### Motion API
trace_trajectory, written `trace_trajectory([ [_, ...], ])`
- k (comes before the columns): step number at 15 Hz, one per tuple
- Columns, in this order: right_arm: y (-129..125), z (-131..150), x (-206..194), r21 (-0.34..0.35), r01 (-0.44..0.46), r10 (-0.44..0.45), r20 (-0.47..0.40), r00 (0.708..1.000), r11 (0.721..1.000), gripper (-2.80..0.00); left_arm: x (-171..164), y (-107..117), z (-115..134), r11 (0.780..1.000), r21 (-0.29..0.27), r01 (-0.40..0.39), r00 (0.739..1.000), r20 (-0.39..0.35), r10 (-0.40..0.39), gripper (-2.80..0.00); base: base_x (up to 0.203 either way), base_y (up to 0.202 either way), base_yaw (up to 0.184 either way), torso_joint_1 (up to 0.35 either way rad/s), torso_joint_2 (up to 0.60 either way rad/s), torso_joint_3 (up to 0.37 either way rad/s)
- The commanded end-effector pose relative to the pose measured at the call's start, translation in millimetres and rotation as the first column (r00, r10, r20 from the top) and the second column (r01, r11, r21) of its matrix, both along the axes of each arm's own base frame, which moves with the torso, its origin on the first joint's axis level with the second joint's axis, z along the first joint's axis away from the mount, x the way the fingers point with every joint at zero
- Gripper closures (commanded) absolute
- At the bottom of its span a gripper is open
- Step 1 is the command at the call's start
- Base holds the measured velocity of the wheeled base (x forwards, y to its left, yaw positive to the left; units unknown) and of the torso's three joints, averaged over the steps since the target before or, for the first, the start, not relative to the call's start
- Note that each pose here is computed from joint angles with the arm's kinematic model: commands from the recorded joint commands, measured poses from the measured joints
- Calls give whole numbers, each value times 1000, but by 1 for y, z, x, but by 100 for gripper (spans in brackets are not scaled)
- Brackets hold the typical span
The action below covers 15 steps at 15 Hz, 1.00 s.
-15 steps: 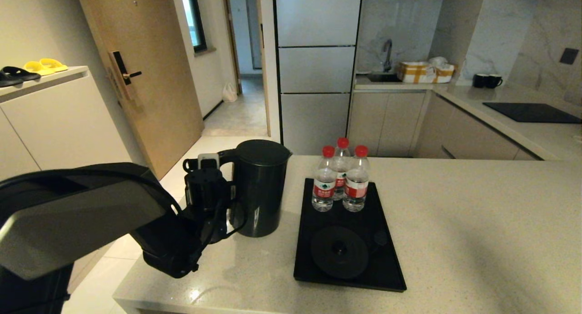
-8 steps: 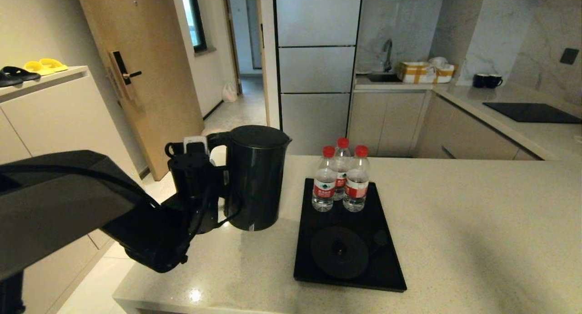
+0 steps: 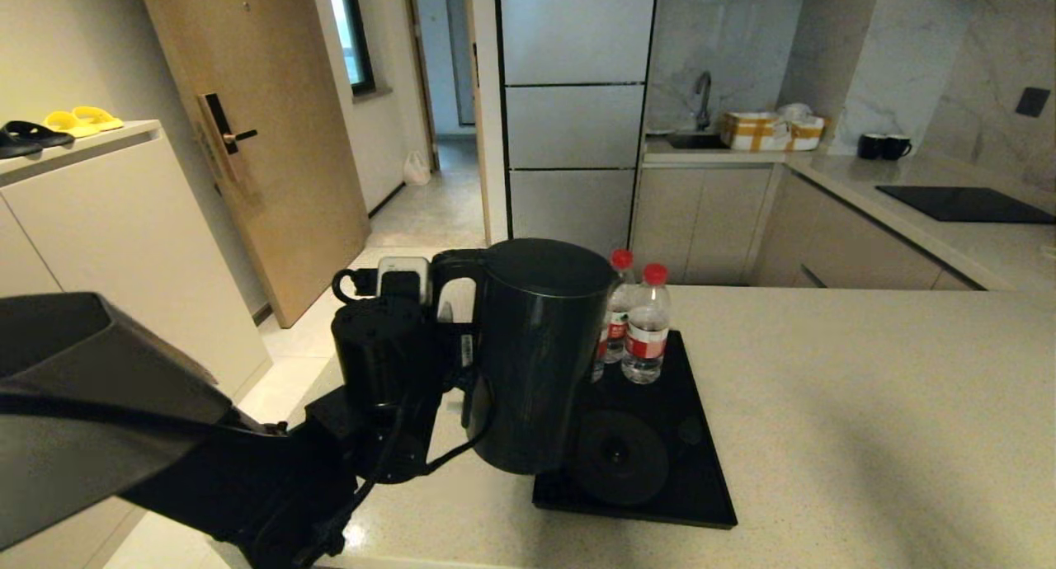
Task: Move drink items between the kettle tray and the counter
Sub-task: Return the kettle to its original position
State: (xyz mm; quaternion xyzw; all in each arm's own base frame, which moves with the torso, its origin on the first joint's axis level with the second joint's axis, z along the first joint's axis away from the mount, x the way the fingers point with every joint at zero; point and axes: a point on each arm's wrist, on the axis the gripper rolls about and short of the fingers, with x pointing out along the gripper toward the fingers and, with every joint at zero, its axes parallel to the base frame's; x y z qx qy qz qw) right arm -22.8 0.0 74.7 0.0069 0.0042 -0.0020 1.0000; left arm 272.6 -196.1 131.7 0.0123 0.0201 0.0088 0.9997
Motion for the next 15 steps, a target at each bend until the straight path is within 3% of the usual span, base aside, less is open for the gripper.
trace_trajectory([
  [1, 0, 0, 0, 0, -1, 1, 0, 1000, 1000, 0, -14, -16, -1, 998, -2, 64, 998, -3, -64, 0, 0, 0, 0, 0, 0, 0],
  [6, 0, 0, 0, 0, 1, -1, -1, 1000, 1000, 0, -12, -50, -2, 986, -2, 164, 986, -14, -164, 0, 0, 0, 0, 0, 0, 0],
  [11, 0, 0, 0, 0, 1, -1, -1, 1000, 1000, 0, -4, -69, -31, 974, 18, 224, 973, -67, -223, 0, 0, 0, 0, 0, 0, 0],
  [15, 0, 0, 0, 0, 1, -1, 1, 1000, 1000, 0, 10, -80, -55, 973, 30, 229, 969, -101, -225, 0, 0, 0, 0, 0, 0, 0],
])
